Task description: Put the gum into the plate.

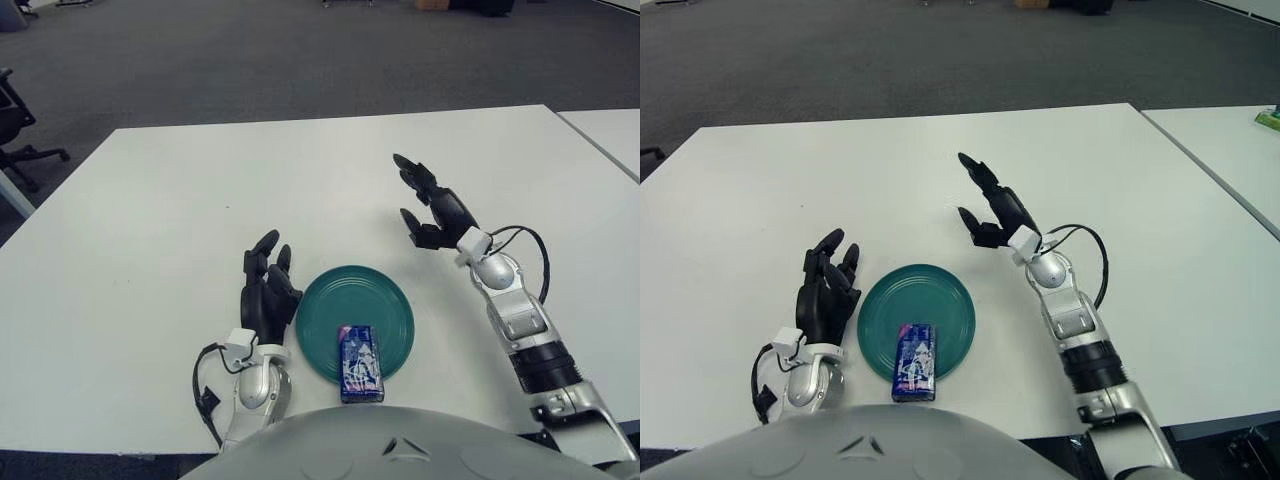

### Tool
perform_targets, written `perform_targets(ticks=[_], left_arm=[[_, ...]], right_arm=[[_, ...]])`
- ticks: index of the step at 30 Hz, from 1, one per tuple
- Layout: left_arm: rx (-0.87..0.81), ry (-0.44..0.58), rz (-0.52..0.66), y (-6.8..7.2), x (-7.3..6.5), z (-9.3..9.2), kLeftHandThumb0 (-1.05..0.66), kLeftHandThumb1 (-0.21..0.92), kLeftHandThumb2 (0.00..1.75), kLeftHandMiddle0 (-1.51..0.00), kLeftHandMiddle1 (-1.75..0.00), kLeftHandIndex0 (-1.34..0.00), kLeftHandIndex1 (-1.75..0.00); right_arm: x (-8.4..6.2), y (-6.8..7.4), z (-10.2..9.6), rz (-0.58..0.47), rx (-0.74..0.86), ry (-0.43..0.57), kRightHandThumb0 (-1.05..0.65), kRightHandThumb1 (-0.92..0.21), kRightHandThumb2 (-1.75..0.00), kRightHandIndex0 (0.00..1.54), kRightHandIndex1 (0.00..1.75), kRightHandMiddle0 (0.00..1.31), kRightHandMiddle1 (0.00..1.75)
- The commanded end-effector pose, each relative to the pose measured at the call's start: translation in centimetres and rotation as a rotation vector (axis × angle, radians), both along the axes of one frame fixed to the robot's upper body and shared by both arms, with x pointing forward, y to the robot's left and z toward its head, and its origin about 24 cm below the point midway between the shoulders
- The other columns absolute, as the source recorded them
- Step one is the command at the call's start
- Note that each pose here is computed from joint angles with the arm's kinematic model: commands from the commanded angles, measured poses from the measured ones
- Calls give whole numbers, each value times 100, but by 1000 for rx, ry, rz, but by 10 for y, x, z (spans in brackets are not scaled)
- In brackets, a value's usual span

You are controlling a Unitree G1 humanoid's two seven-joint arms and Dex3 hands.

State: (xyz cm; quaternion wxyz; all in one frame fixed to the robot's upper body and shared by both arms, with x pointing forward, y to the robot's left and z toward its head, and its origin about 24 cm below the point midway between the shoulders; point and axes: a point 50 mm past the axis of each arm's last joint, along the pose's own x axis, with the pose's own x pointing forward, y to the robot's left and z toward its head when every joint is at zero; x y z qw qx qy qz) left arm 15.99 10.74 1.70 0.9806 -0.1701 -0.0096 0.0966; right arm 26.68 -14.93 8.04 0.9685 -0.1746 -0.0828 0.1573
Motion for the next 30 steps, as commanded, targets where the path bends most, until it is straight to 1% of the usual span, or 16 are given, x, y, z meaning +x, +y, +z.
perform_targets(ticks=[1,5,8,10,12,15,16,18,22,25,30], left_arm=[[5,-29,-7,0,6,5,-92,92,94,-49,-9,-4,-98],[13,-26,-9,2,5,4,-92,92,92,-50,-10,-6,-99],[22,-17,-7,4,4,3,-91,92,91,-52,-11,-9,-100],[22,-7,-9,5,3,2,-90,92,90,-52,-11,-9,-100],[20,0,-10,6,2,2,-89,92,89,-53,-11,-9,-100],[19,7,-11,10,2,2,-88,92,88,-53,-11,-8,-99],[21,9,-12,11,2,2,-87,92,88,-54,-12,-8,-99],[28,16,-14,12,2,2,-87,92,88,-55,-12,-8,-99],[76,35,-18,16,1,4,-86,92,90,-57,-13,-9,-99],[128,60,-17,19,1,5,-85,92,91,-56,-13,-10,-99],[139,83,-10,22,0,6,-83,92,93,-54,-13,-12,-100]], right_arm=[[-11,-10,1,-134,163,157,-100,-92,-91,25,3,0,42],[-16,-13,-1,-187,195,201,-96,-92,-91,31,5,0,51],[-24,-20,-12,-268,232,250,-90,-92,-90,38,8,0,62],[-31,-21,-19,-327,268,277,-85,-92,-89,42,10,0,68],[-36,-20,-22,-362,289,291,-82,-92,-88,44,11,0,72],[-46,-14,-29,-419,322,319,-78,-92,-85,46,12,0,75],[-51,-10,-32,-438,338,332,-76,-92,-87,44,11,0,72],[-60,-1,-36,-466,368,358,-75,-92,-85,43,11,0,75],[-68,8,-39,-484,390,384,-74,-92,-84,41,9,0,76],[-70,9,-42,-476,362,391,-73,-92,-84,39,8,0,73],[-72,7,-50,-464,304,397,-73,-92,-85,37,5,0,69]])
